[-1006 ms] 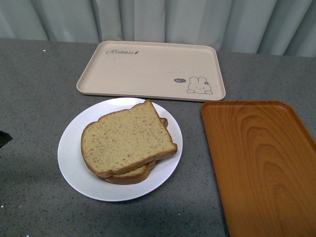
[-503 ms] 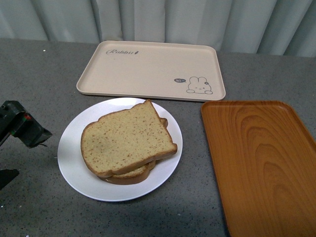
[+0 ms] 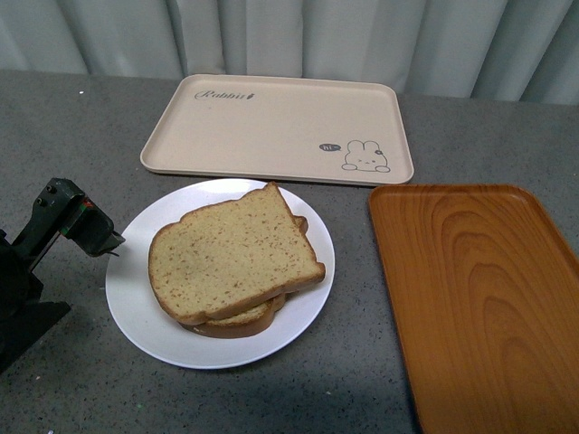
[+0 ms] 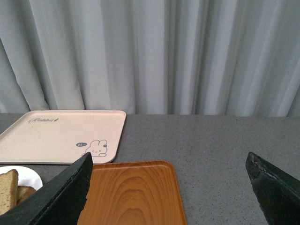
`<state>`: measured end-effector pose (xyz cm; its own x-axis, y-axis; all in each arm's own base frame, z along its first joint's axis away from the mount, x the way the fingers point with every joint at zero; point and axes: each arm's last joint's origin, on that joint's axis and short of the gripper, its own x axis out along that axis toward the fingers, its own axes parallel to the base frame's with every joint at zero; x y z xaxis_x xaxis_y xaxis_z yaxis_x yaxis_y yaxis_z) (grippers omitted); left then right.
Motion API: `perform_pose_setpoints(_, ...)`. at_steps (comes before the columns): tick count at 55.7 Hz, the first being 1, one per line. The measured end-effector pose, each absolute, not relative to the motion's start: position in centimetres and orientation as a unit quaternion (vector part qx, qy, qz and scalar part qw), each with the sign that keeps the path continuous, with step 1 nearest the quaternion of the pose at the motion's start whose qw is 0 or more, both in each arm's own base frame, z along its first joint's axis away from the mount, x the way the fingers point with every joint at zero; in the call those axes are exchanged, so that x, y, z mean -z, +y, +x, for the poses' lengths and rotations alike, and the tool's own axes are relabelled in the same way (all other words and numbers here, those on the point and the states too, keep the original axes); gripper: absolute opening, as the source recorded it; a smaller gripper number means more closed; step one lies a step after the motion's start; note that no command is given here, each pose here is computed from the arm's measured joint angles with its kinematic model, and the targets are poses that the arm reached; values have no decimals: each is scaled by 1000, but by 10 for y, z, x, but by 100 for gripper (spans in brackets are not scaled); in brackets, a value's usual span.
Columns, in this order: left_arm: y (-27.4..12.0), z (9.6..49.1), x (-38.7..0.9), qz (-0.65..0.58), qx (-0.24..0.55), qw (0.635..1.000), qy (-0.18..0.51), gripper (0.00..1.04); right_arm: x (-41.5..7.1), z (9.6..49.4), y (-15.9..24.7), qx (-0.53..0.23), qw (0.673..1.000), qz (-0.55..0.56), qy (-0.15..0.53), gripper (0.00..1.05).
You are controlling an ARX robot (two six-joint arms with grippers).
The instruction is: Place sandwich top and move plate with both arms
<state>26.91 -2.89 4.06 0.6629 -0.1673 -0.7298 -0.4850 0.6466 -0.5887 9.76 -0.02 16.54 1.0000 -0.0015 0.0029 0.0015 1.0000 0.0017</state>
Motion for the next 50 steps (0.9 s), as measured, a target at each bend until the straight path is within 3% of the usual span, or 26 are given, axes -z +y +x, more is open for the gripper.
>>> perform_pose_setpoints(15, -31, 269, -38, -414, -103, 808, 406, 98, -165, 98, 0, 1, 1000, 1, -1, 96)
perform_pose_setpoints(28, -35, 269, -36, -409, -99, 808, 412, 61, -165, 98, 0, 1, 1000, 1, -1, 96)
perform_pose_setpoints(32, -39, 271, -35, -408, -91, 807, 417, 70, -165, 98, 0, 1, 1000, 1, -1, 96)
perform_pose_setpoints(36, -43, 273, -35, -410, -83, 806, 420, 71, -165, 98, 0, 1, 1000, 1, -1, 96)
perform_pose_setpoints(50, -47, 278, -29, -419, -69, 797, 430, 18, -165, 98, 0, 1, 1000, 1, -1, 96)
